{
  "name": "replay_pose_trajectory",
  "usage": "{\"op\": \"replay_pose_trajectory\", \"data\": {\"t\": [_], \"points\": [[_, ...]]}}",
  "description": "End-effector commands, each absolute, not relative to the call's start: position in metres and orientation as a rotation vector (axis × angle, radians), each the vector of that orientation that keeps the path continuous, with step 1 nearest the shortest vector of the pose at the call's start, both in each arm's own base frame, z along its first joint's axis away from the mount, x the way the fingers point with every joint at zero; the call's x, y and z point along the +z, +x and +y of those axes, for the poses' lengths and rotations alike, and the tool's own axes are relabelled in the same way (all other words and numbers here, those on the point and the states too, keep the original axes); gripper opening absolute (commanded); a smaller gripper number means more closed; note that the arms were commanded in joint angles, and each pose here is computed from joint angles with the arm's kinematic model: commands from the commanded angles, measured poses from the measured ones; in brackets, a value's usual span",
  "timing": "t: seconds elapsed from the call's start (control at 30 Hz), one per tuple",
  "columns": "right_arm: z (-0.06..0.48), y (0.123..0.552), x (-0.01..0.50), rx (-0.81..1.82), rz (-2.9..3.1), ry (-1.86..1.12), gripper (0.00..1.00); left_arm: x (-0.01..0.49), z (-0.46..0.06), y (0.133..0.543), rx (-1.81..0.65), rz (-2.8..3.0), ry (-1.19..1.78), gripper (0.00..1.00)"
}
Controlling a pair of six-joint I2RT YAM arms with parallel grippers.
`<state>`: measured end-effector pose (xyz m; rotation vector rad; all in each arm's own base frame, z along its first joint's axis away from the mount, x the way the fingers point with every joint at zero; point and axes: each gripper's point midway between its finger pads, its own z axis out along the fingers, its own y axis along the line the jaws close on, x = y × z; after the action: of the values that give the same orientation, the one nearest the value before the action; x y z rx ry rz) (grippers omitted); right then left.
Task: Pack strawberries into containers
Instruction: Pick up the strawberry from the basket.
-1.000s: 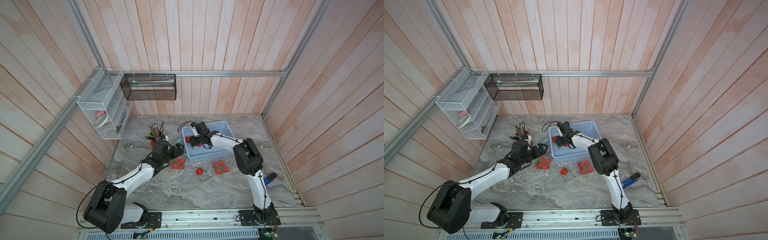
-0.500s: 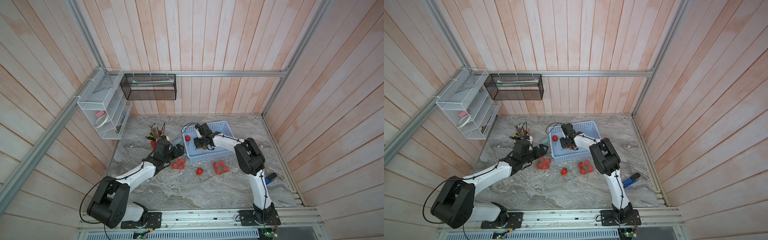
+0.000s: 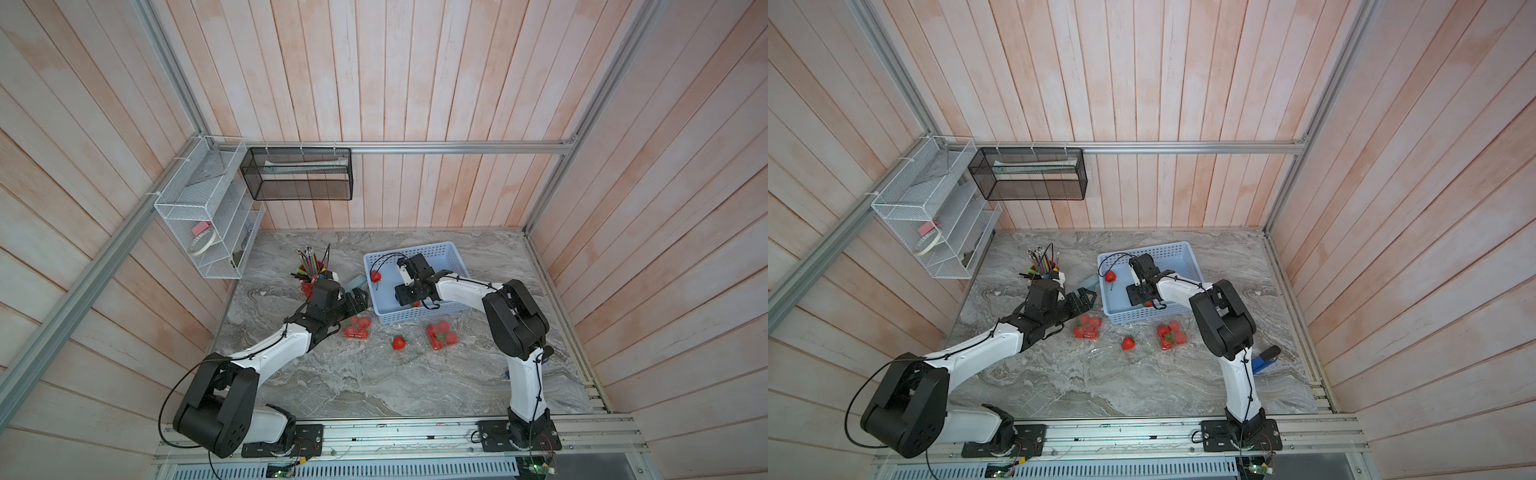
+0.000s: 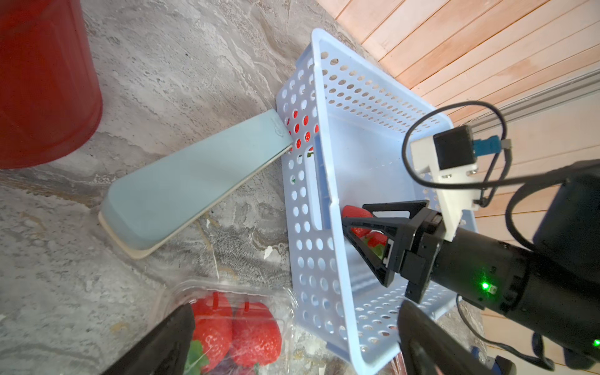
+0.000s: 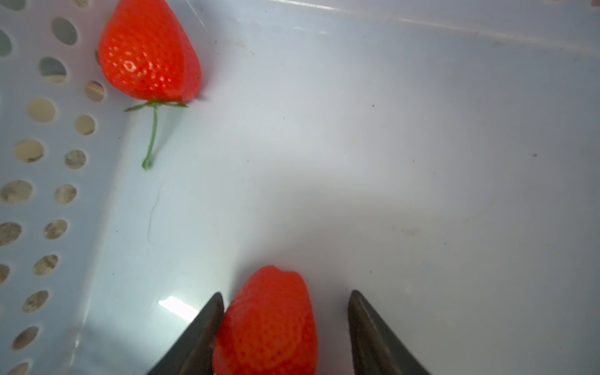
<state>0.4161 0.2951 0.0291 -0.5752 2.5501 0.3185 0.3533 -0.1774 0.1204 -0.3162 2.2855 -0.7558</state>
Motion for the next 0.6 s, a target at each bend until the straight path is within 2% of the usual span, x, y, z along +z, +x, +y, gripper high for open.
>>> {"op": "replay_pose_trajectory", "data": {"t": [0.0,0.37,0.57], "points": [[0.286,0.405,0.028,0.281,2.604,-0.570,0.58,0.131,-0.177,0.353,-0.767,2.254,-0.311,0.99],[0.292,0.407,0.037,0.315,2.612,-0.555,0.36,0.135,-0.176,0.352,-0.757,2.247,-0.301,0.99],[0.295,0.409,0.079,0.361,2.536,-0.530,0.28,0.137,-0.175,0.349,-0.759,2.250,-0.300,0.99]]}}
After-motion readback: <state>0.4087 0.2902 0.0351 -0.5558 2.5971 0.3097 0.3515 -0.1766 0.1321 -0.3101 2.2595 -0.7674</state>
